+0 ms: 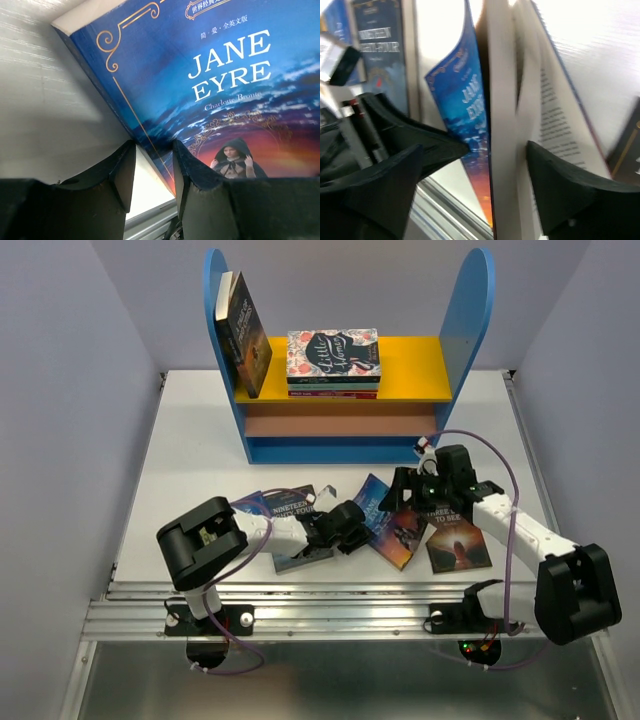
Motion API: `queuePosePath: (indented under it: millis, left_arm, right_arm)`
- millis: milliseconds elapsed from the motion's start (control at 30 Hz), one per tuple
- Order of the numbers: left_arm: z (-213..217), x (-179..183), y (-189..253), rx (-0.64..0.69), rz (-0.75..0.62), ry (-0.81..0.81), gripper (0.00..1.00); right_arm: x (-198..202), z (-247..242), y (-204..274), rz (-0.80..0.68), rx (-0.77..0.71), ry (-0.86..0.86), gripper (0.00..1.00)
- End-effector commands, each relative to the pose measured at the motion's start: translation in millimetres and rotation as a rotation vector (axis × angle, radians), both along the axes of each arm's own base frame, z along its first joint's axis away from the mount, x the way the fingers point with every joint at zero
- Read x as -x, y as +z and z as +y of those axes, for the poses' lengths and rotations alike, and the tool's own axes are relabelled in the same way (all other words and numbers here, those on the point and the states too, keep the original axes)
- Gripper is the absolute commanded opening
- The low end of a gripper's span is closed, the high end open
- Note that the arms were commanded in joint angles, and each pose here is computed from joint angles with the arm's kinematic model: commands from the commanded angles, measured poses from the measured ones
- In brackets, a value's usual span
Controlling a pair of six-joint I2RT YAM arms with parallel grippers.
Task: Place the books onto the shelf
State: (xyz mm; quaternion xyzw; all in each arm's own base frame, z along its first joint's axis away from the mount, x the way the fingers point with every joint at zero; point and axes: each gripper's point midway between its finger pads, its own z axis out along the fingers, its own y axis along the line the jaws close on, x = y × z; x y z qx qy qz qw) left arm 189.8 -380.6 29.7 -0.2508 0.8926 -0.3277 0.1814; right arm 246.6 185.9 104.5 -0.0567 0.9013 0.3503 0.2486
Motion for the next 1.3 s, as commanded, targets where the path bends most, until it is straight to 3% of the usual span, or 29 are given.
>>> queuePosePath:
  millis: [0, 33, 67, 100, 133, 233, 300, 367, 433, 467, 533, 800, 1000, 1267]
  left_arm:
    - [16.1, -6.6, -3.5, -0.086, -0.034, 0.034, 0.34]
    - [17.6, -7.1, -2.0, -0.088, -0.038, 0.038, 0.34]
    - [21.7, -7.5, -3.1, -0.100, -0.042, 0.045, 0.34]
    - [22.7, -7.9, -0.8, -0.099, -0.047, 0.048, 0.34]
    - [23.5, -8.4, 3.5, -0.093, -0.055, 0.051, 0.35]
    - [26.0, -10.0, 18.8, -0.079, -0.090, 0.044, 0.38]
    - [28.5, -12.1, 31.6, -0.065, -0.127, 0.044, 0.46]
    - [31.5, -14.1, 57.2, -0.038, -0.196, 0.036, 0.63]
    - [35.0, -14.1, 88.4, 0.018, -0.255, 0.036, 0.74]
    - [37.4, -11.4, 96.5, 0.029, -0.278, 0.031, 0.86]
    - [48.6, -8.9, 121.5, 0.085, -0.331, 0.050, 0.94]
    - [79.5, 9.6, 180.9, 0.335, -0.511, 0.039, 0.99]
    - [74.3, 11.3, 205.6, 0.309, -0.632, -0.046, 0.99]
    - [71.8, 8.3, 237.1, 0.364, -0.725, -0.044, 0.99]
  right_arm:
    - [43.8, -6.7, -27.0, 0.198, 0.084, 0.044, 0.77]
    - [42.0, -10.4, -27.4, 0.194, 0.108, 0.033, 0.63]
    - [37.1, -15.1, -24.6, 0.175, 0.138, 0.012, 0.27]
    - [34.3, -15.7, -20.9, 0.156, 0.141, 0.007, 0.05]
    - [31.2, -15.6, -16.1, 0.131, 0.139, 0.008, 0.01]
    - [22.7, -3.5, 19.7, 0.010, 0.054, 0.044, 0.01]
    - [16.9, 5.1, 50.6, -0.105, -0.021, 0.062, 0.01]
    - [10.1, 8.4, 82.3, -0.219, -0.086, 0.032, 0.01]
    - [7.9, 10.0, 100.6, -0.264, -0.136, -0.003, 0.01]
    - [4.9, 11.2, 113.5, -0.306, -0.166, -0.017, 0.01]
    - [7.3, 13.2, 138.2, -0.343, -0.235, -0.042, 0.01]
    - [15.6, 22.4, 225.6, -0.456, -0.481, -0.066, 0.01]
    - [45.6, 32.7, 276.7, -0.458, -0.689, 0.035, 0.01]
    - [75.3, 33.6, 304.2, -0.461, -0.749, 0.134, 0.01]
